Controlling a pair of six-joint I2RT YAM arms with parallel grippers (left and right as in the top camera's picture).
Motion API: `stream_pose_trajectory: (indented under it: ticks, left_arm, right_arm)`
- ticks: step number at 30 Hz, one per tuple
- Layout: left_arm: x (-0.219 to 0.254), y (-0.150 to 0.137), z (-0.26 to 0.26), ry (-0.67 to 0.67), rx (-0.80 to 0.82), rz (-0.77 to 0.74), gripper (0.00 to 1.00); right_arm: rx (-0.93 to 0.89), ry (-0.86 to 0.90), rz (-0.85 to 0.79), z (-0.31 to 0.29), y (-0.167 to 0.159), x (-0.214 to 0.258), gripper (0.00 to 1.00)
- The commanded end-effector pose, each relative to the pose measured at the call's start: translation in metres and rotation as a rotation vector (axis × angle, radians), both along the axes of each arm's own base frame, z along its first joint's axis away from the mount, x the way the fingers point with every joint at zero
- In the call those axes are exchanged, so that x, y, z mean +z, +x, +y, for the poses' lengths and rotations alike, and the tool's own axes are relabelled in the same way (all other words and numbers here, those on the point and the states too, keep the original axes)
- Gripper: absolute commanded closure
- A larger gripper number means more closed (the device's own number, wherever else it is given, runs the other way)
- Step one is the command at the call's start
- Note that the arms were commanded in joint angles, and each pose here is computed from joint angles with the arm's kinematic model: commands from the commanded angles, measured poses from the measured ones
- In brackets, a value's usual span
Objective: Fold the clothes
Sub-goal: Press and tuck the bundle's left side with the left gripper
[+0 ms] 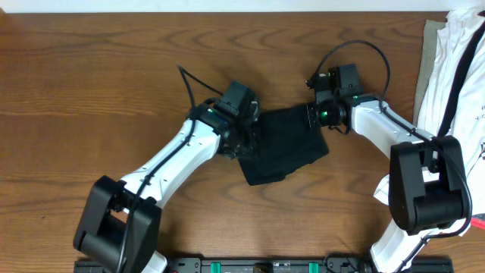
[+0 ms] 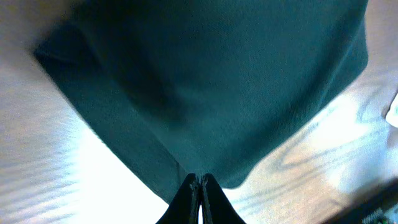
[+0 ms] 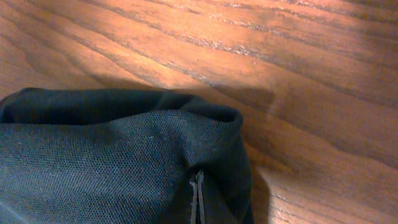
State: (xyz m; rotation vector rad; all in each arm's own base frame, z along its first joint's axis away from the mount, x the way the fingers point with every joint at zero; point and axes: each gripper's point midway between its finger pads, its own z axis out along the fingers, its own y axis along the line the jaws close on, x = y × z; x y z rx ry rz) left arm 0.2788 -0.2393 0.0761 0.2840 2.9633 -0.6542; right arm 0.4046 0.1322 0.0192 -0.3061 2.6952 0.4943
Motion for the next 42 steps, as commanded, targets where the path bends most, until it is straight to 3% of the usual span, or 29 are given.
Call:
stream_pose_trajectory:
  ticks: [1, 11, 16, 22, 32, 42]
  left_arm:
    - [-0.003, -0.015, -0.015, -0.039, -0.034, 0.053, 0.94]
    - [0.034, -0.006, -0.028, -0.111, -0.054, -0.048, 0.94]
    - [0.018, -0.010, -0.025, -0.082, -0.052, -0.010, 0.94]
    - [-0.011, -0.013, -0.023, -0.038, -0.049, 0.059, 0.94]
    - [-0.062, -0.024, -0.019, 0.044, -0.053, 0.185, 0.94]
    - [-0.057, -0.028, -0.025, 0.039, -0.074, 0.175, 0.95]
  right_arm:
    - [0.011, 0.008, 0.048, 0.002, -0.007, -0.015, 0.99]
    - [0.035, 0.070, 0.025, 0.012, -0.004, 0.001, 0.99]
    - [0.062, 0.148, -0.015, 0.020, -0.006, 0.035, 0.98]
    - [0.031, 0.085, -0.054, 0.007, -0.010, 0.061, 0.96]
    - [-0.037, -0.057, -0.003, -0.021, -0.020, 0.049, 0.94]
    - [-0.044, -0.072, -0.003, -0.023, -0.020, 0.048, 0.93]
